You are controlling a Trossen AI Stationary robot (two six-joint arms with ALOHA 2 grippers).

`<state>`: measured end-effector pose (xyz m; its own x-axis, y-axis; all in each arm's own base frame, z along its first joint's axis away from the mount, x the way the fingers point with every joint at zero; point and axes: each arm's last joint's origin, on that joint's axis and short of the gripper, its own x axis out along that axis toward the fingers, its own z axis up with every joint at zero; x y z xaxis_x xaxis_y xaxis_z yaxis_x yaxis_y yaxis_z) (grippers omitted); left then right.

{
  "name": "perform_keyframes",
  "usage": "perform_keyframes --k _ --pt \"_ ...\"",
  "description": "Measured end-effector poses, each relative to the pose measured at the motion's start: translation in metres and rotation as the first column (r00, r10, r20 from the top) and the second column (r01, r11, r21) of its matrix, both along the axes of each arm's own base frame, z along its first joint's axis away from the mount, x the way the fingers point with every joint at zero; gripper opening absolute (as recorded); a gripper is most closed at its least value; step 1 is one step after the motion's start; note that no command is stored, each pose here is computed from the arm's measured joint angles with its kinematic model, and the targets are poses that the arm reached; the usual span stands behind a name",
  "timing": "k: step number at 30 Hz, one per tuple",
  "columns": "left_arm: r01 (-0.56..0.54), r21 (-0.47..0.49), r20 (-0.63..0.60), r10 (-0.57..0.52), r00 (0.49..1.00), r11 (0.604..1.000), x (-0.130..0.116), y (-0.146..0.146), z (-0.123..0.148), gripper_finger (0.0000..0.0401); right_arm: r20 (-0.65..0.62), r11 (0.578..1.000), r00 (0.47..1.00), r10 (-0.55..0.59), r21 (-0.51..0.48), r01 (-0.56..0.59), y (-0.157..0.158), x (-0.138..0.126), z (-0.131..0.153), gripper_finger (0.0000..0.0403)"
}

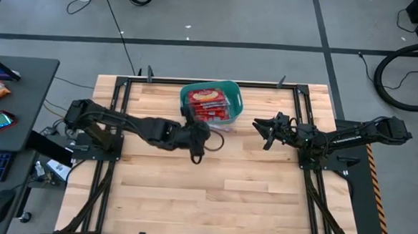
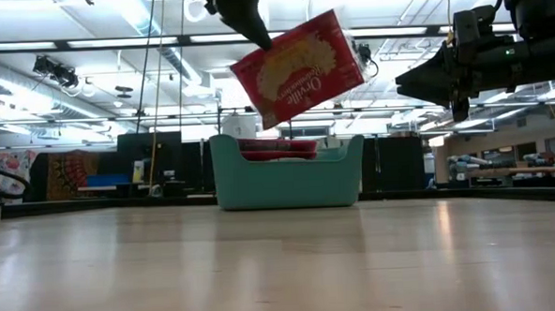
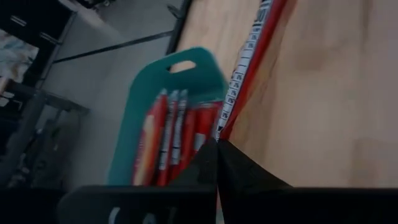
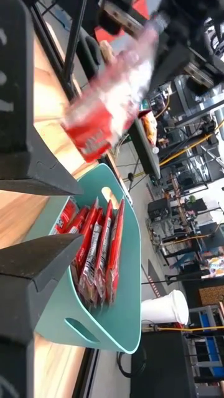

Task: Sort popcorn bags into baskets
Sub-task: Put the red popcorn bag into the blue bin

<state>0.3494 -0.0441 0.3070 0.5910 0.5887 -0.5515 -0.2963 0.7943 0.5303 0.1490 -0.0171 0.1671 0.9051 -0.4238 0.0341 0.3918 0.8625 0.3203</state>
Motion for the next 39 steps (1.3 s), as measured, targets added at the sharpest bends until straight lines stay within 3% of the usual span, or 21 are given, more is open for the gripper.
perform_keyframes --k 14,20,27,33,39 --pt "-0.089 0.102 -0.006 0.091 0.996 0.991 0.008 0.068 0.009 0.0000 -0.001 1.000 1.000 0.000 0.000 0.000 0.000 0.000 0.000 0.0115" --pt "-0.182 0.120 -0.016 0.185 0.983 0.976 0.003 0.109 0.010 0.0000 -0.001 1.000 1.000 0.000 0.000 0.000 0.000 0.000 0.000 0.0115" --pt "-0.267 0.025 -0.057 0.268 0.962 0.963 -0.004 0.151 -0.007 0.0000 -0.001 1.000 1.000 0.000 0.000 0.000 0.000 0.000 0.000 0.0115" --pt "-0.272 -0.074 -0.134 0.261 0.956 0.959 -0.001 0.160 -0.031 0.0002 -0.001 1.000 1.000 0.000 0.000 0.000 0.000 0.000 0.000 0.0115" --pt "-0.265 -0.092 -0.135 0.252 0.958 0.960 0.004 0.155 -0.037 0.0069 0.001 1.000 1.000 0.000 0.000 0.000 0.000 0.000 0.000 0.0115"
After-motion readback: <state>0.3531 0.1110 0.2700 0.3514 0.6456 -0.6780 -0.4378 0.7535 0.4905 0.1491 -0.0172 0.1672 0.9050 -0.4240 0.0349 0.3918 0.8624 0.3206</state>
